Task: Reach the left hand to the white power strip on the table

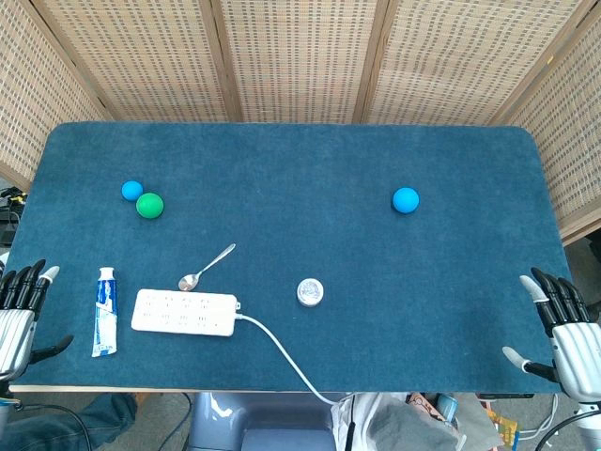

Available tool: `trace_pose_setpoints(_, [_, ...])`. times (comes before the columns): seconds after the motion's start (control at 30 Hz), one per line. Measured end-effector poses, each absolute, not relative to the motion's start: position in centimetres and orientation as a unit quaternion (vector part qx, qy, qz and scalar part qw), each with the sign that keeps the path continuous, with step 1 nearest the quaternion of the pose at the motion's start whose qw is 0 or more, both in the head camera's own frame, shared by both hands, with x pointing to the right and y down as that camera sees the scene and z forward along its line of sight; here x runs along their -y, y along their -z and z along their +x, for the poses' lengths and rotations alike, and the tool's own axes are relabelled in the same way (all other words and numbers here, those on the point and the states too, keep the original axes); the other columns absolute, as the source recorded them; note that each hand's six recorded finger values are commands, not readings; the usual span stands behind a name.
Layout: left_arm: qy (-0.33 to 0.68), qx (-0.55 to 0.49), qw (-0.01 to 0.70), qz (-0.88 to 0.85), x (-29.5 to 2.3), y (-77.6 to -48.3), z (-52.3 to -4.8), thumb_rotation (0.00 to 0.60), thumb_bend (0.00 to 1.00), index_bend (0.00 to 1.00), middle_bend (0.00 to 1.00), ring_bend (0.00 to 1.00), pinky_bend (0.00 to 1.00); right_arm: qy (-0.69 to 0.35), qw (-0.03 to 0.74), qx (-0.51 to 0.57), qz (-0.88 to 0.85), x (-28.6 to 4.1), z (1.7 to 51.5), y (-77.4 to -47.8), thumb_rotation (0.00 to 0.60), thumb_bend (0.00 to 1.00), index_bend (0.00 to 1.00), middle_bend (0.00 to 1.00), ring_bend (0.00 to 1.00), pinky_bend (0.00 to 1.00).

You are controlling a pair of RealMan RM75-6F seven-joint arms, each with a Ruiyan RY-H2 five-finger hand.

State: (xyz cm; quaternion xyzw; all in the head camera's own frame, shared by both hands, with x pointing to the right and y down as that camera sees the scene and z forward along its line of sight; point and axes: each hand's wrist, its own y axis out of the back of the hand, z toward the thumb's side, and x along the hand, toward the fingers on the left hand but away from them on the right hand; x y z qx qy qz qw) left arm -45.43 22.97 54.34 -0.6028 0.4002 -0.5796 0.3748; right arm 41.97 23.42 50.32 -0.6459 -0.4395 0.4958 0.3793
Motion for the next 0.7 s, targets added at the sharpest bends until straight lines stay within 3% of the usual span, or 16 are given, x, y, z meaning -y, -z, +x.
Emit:
trace_pose_setpoints(0.27, [0.577, -0.399, 0.377, -0.605, -23.0, -54.3, -45.3, 0.6, 0.0, 0.0, 0.0, 0.0, 0.0, -0.497, 0.378, 0.439, -0.646, -23.4, 42.0, -50.4, 0.6, 0.0, 0.0, 0.0, 0.0, 0.0])
trace_pose_setpoints(0.3, [0.576, -0.398, 0.378, -0.606, -23.1, -54.3, -45.2, 0.6, 0.0, 0.0, 0.03, 0.0, 0.0, -0.496, 0.379, 0.44, -0.646, -23.4, 42.0, -50.3, 0.6, 0.0, 0.0, 0.0, 0.0, 0.0])
trace_pose_setpoints(0.33, [0.575, -0.397, 0.378, -0.607, -23.1, -54.4, -45.1, 0.6, 0.0, 0.0, 0.14, 0.05, 0.0, -0.495, 0.379, 0.44, -0.646, -23.4, 42.0, -50.3, 0.6, 0.0, 0.0, 0.0, 0.0, 0.0])
trace_pose_setpoints(0.37, [0.573, -0.397, 0.377, -0.61, -23.1, -54.5, -45.0, 0.6, 0.0, 0.0, 0.38, 0.21, 0.1, -0.494, 0.379, 0.441, -0.646, -23.4, 41.9, -50.3, 0.6, 0.0, 0.0, 0.0, 0.0, 0.0])
trace_pose_setpoints(0.4, [0.57, -0.399, 0.375, -0.612, -23.1, -54.6, -44.9, 0.6, 0.0, 0.0, 0.64, 0.42, 0.3, -0.494, 0.379, 0.441, -0.646, -23.4, 41.9, -50.2, 0.6, 0.0, 0.0, 0.0, 0.0, 0.0])
trace_pose_setpoints(0.43, [0.568, -0.402, 0.372, -0.615, -23.1, -54.7, -44.7, 0.6, 0.0, 0.0, 0.8, 0.57, 0.47, -0.494, 0.379, 0.442, -0.646, -23.4, 41.9, -50.2, 0.6, 0.0, 0.0, 0.0, 0.0, 0.0])
trace_pose_setpoints(0.47, [0.564, -0.405, 0.363, -0.621, -23.1, -55.0, -44.5, 0.6, 0.02, 0.0, 0.92, 0.75, 0.73, -0.494, 0.378, 0.443, -0.646, -23.4, 42.0, -50.2, 0.6, 0.0, 0.0, 0.0, 0.0, 0.0])
trace_pose_setpoints(0.5, [0.56, -0.408, 0.357, -0.627, -23.1, -55.2, -44.2, 0.6, 0.07, 0.0, 0.97, 0.86, 0.89, -0.495, 0.378, 0.443, -0.645, -23.4, 42.0, -50.2, 0.6, 0.0, 0.0, 0.0, 0.0, 0.0])
trace_pose_setpoints(0.53, [0.555, -0.411, 0.35, -0.633, -23.1, -55.4, -43.9, 0.6, 0.13, 0.0, 0.99, 0.92, 0.95, -0.495, 0.377, 0.444, -0.645, -23.3, 42.1, -50.2, 0.6, 0.0, 0.0, 0.0, 0.0, 0.0])
trace_pose_setpoints(0.57, [0.547, -0.416, 0.342, -0.641, -23.2, -55.8, -43.5, 0.6, 0.25, 0.0, 1.0, 0.97, 0.99, -0.495, 0.376, 0.445, -0.645, -23.3, 42.1, -50.2, 0.6, 0.0, 0.0, 0.0, 0.0, 0.0])
trace_pose_setpoints(0.63, [0.54, -0.416, 0.333, -0.651, -23.3, -56.5, -42.7, 0.6, 0.53, 0.0, 1.0, 1.0, 1.0, -0.495, 0.374, 0.446, -0.645, -23.3, 42.2, -50.2, 0.6, 0.0, 0.0, 0.0, 0.0, 0.0])
trace_pose_setpoints(0.7, [0.537, -0.408, 0.322, -0.664, -23.8, -57.5, -41.4, 0.6, 0.87, 0.0, 1.0, 1.0, 1.0, -0.495, 0.373, 0.447, -0.645, -23.3, 42.2, -50.2, 0.6, 0.0, 0.0, 0.0, 0.0, 0.0])
